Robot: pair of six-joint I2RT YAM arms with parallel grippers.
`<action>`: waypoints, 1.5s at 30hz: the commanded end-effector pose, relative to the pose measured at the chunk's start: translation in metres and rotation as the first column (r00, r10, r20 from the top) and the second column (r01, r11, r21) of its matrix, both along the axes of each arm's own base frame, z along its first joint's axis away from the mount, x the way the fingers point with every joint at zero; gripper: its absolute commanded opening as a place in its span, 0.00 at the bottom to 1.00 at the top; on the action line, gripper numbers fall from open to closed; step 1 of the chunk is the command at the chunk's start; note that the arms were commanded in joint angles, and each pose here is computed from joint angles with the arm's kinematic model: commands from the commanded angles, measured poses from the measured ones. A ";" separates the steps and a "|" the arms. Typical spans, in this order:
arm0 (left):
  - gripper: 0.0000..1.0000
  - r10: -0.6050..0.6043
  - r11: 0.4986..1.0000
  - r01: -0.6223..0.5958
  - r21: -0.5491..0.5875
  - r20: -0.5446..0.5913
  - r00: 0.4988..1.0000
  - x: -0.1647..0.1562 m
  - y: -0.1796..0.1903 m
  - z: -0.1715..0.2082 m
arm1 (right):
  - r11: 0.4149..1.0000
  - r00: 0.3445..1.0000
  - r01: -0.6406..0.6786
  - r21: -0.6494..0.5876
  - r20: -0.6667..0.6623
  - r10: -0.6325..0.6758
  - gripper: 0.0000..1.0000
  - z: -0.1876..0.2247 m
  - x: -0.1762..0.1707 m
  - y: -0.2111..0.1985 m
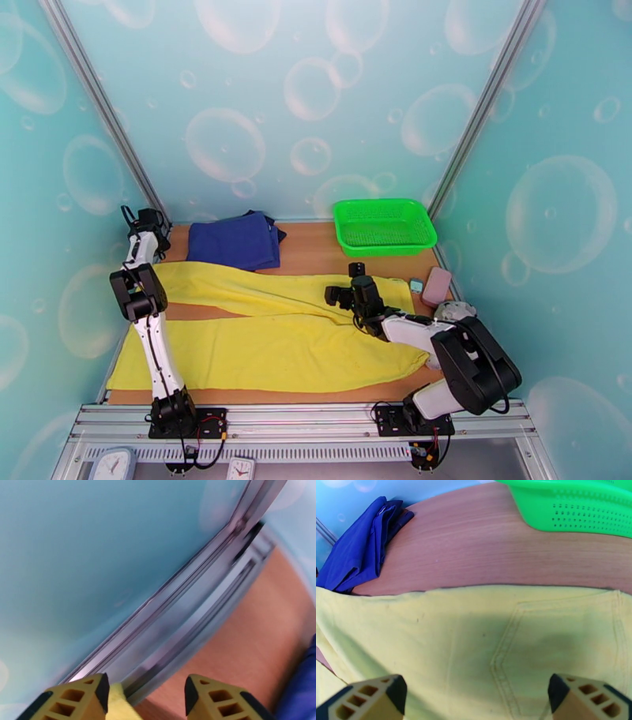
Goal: Fold and stack the trousers
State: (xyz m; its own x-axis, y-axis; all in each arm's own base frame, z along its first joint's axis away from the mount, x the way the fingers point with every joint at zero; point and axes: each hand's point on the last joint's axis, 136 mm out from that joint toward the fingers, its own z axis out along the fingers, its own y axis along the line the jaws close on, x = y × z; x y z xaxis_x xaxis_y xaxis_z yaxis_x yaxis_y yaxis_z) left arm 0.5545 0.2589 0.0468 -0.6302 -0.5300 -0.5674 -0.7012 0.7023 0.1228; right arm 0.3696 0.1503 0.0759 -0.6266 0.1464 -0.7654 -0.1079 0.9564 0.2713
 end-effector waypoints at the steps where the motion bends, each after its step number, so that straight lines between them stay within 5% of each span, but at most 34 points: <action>1: 0.53 0.018 1.000 -0.017 0.014 -0.026 1.000 -0.011 0.005 0.002 | 1.000 1.000 -0.011 0.002 0.017 0.011 0.99 0.006 0.007 0.005; 27: 0.49 -0.006 1.000 0.005 -0.031 -0.014 1.000 -0.008 -0.022 0.004 | 1.000 1.000 -0.009 -0.005 0.023 0.009 0.99 0.011 0.006 0.004; 36: 0.02 -0.006 0.998 0.006 -0.070 0.002 1.000 -0.008 -0.016 0.003 | 1.000 1.000 -0.007 -0.003 0.029 0.007 0.99 0.013 0.006 0.003; 45: 0.00 -0.074 0.979 0.104 -0.174 0.166 0.983 0.015 -0.044 0.050 | 1.000 1.000 0.004 0.002 0.022 -0.004 0.99 0.011 0.007 0.001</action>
State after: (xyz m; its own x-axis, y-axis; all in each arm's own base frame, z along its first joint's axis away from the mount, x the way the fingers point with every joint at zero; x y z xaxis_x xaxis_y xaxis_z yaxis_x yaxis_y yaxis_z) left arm 0.5523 0.2314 0.0355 -0.6439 -0.5783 -0.5010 -0.6719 0.7406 0.0086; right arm 0.3719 0.1518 0.0784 -0.6232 0.1476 -0.7680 -0.1105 0.9556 0.2732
